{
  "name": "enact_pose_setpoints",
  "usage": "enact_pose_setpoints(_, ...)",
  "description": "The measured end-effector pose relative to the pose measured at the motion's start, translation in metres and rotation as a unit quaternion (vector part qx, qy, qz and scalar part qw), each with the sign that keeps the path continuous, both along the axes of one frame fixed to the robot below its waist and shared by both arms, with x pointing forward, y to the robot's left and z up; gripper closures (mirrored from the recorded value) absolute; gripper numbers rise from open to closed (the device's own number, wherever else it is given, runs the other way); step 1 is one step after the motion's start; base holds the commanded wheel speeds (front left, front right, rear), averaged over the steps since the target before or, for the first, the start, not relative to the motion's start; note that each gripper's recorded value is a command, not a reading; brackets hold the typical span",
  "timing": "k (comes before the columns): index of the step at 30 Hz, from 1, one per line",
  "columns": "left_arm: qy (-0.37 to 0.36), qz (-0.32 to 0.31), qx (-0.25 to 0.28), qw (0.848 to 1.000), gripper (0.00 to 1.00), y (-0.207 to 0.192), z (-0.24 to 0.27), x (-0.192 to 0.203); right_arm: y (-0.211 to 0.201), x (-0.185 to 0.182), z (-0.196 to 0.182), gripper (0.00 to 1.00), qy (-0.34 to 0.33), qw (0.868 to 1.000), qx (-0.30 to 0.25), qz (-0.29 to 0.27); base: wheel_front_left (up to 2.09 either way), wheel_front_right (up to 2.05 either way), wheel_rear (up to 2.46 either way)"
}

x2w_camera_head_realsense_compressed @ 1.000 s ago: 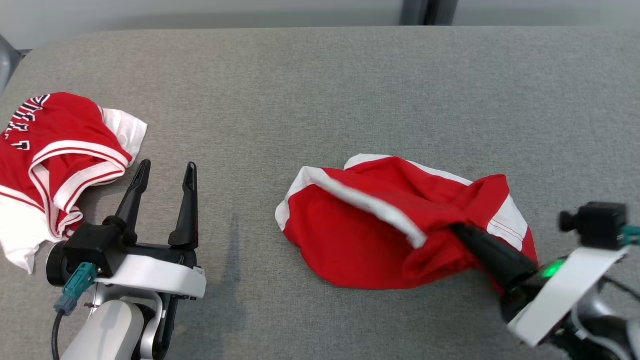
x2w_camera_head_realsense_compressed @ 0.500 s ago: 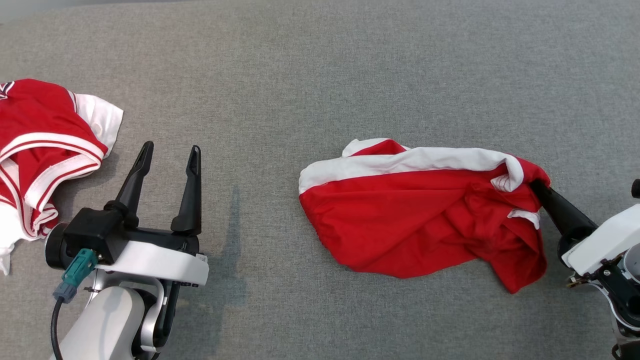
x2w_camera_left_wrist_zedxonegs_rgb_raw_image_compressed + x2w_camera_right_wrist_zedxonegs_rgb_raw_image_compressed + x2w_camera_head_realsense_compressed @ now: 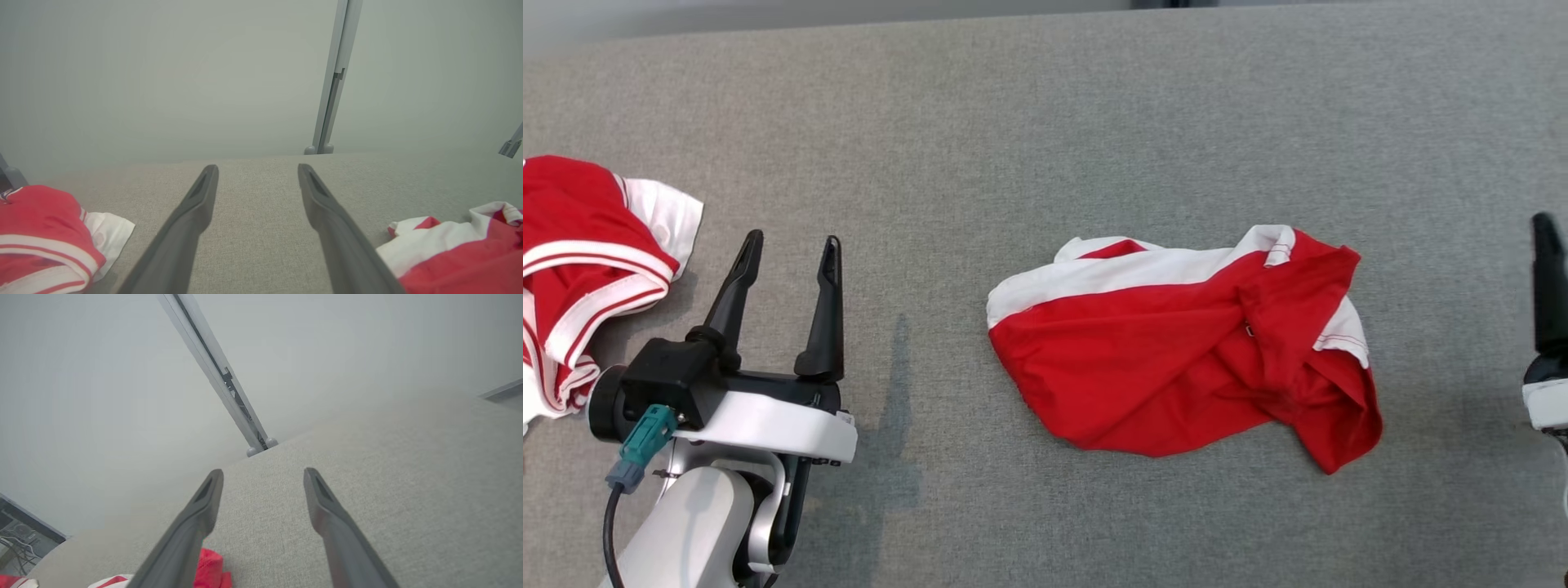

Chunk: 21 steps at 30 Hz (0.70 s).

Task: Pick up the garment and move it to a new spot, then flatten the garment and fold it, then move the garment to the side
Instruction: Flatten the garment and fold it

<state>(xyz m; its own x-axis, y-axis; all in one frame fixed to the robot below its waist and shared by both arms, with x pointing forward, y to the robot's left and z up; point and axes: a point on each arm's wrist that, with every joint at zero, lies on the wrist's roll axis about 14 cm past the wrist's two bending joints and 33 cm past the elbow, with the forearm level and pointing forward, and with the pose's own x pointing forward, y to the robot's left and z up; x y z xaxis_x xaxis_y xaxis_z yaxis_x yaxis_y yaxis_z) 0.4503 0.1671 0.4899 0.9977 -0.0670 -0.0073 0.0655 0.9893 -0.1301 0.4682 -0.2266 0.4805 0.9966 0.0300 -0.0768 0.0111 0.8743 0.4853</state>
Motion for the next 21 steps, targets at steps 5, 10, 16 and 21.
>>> enact_pose_setpoints(5, -0.012, 0.003, 0.003, 1.000, 0.00, 0.000, 0.010, -0.001, -0.003, -0.006, 0.053, 0.00, -0.104, 0.990, -0.095, -0.016, 0.00, 0.00, 0.00)
enact_pose_setpoints(10, -0.018, 0.005, 0.004, 1.000, 0.00, 0.000, 0.018, -0.009, 0.014, -0.023, 0.078, 0.00, -0.143, 0.977, -0.156, -0.002, 0.00, 0.00, 0.00)
enact_pose_setpoints(16, -0.019, 0.004, 0.004, 1.000, 0.00, -0.002, 0.025, -0.024, 0.031, -0.049, 0.067, 0.00, -0.111, 0.977, -0.183, 0.018, 0.00, 0.00, 0.00)
enact_pose_setpoints(21, -0.021, -0.004, 0.007, 1.000, 0.00, -0.006, 0.030, -0.030, 0.031, -0.064, 0.054, 0.00, -0.083, 0.978, -0.192, 0.018, 0.00, 0.00, 0.00)
